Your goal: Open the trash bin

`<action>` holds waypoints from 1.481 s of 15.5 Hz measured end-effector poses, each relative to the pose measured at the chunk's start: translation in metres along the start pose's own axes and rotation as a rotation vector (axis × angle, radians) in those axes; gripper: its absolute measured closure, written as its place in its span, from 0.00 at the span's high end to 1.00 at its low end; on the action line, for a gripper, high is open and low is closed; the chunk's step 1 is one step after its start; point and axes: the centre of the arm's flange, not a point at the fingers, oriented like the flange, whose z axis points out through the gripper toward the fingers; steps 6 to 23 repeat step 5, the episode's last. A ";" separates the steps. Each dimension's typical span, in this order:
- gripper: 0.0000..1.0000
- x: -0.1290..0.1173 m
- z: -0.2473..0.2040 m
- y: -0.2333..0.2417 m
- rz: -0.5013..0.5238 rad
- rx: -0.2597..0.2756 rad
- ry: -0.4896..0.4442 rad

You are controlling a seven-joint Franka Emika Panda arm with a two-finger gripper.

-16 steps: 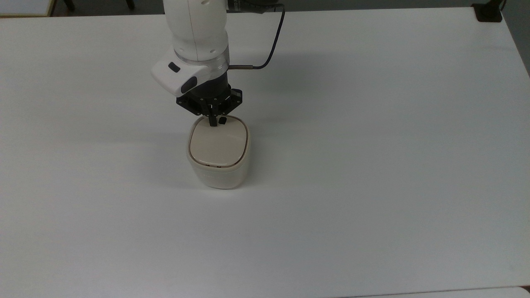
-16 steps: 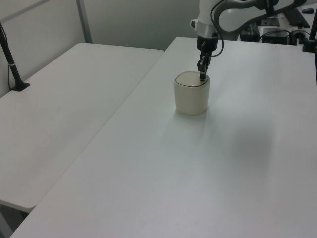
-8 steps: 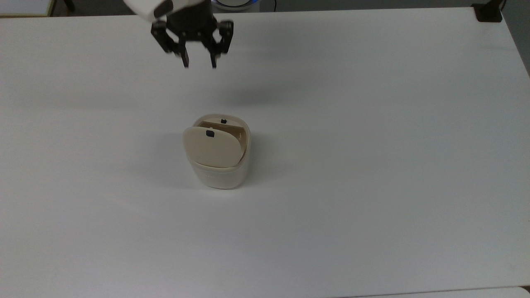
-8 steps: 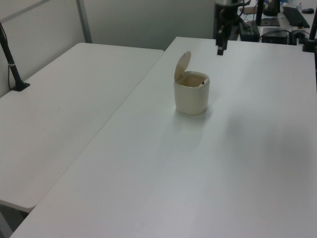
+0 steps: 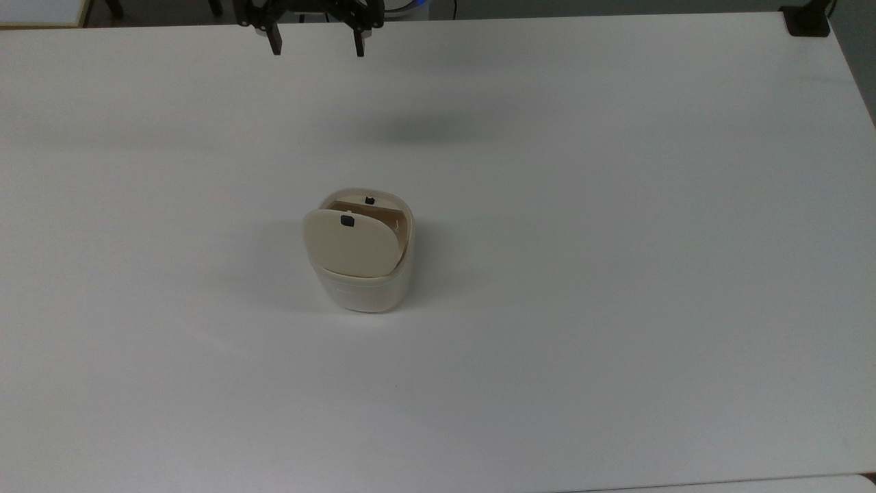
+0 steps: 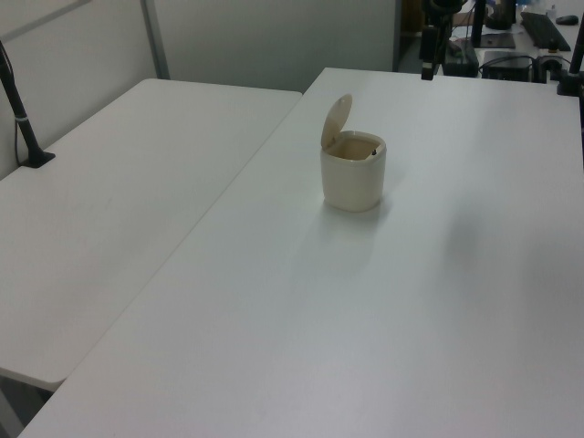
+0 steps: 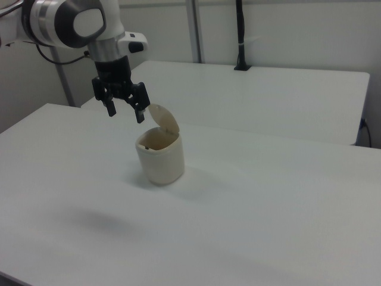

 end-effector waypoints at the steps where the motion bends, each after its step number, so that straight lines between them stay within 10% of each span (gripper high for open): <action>1: 1.00 -0.001 0.001 0.003 0.006 0.000 -0.006; 23: 1.00 -0.001 0.002 0.005 0.011 0.000 -0.008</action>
